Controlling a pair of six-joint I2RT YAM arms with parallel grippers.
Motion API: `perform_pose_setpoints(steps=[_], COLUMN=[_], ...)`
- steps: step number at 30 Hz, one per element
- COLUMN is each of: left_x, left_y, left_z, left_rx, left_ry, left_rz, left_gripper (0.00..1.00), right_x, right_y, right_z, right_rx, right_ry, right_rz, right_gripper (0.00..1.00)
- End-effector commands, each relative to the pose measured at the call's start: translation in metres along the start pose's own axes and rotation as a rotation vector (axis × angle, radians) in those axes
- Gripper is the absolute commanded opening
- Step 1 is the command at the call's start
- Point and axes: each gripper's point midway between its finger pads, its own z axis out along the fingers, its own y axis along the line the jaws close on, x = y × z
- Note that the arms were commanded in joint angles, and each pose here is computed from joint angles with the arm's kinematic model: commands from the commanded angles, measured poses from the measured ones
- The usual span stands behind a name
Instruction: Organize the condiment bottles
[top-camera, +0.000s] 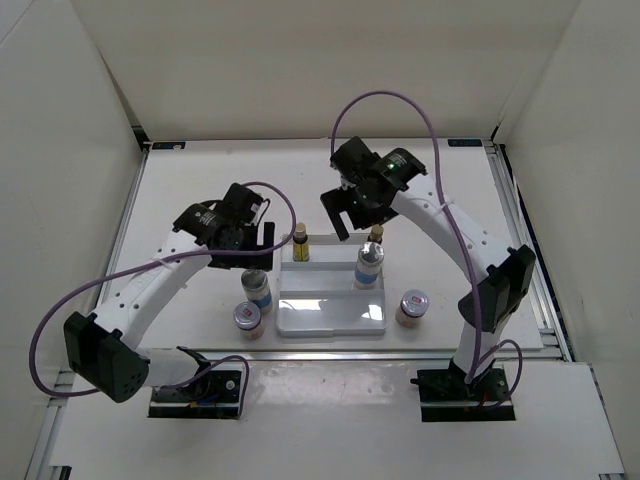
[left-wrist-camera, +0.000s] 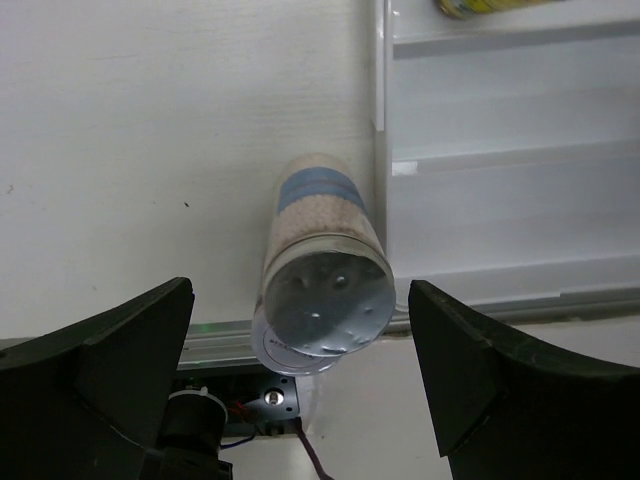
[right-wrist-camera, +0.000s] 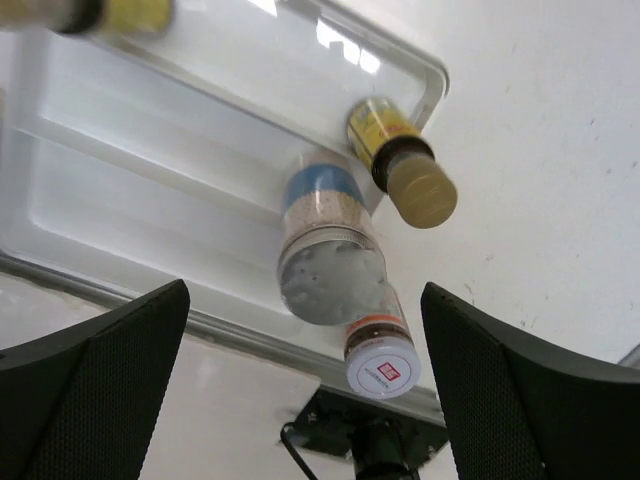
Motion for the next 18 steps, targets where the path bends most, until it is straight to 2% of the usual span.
perform_pose_setpoints(steps=[1, 6, 12, 15, 18], left_x=[0.007, 0.024, 0.044, 0.044, 0.034], left_y=[-0.01, -0.019, -0.014, -0.013, -0.009], left_z=[-0.005, 0.006, 0.019, 0.021, 0.023], left_rx=[0.069, 0.124, 0.095, 0.083, 0.04], left_ry=[-0.004, 0.065, 0.127, 0.131, 0.106], left_rz=[0.033, 0.039, 0.004, 0.006, -0.002], left_gripper=[1.0, 1.0, 1.0, 0.88, 0.82], right_x=[-0.017, -0.017, -0.014, -0.015, -0.013], right_y=[0.003, 0.004, -0.001, -0.005, -0.007], right_z=[-0.034, -0.034, -0.033, -0.037, -0.038], right_rx=[-0.041, -0.025, -0.002, 0.016, 0.025], right_ry=[-0.086, -0.084, -0.081, -0.093, -0.095], right_rz=[-0.014, -0.036, -0.045, -0.043, -0.043], right_gripper=[1.0, 1.0, 1.0, 1.0, 1.0])
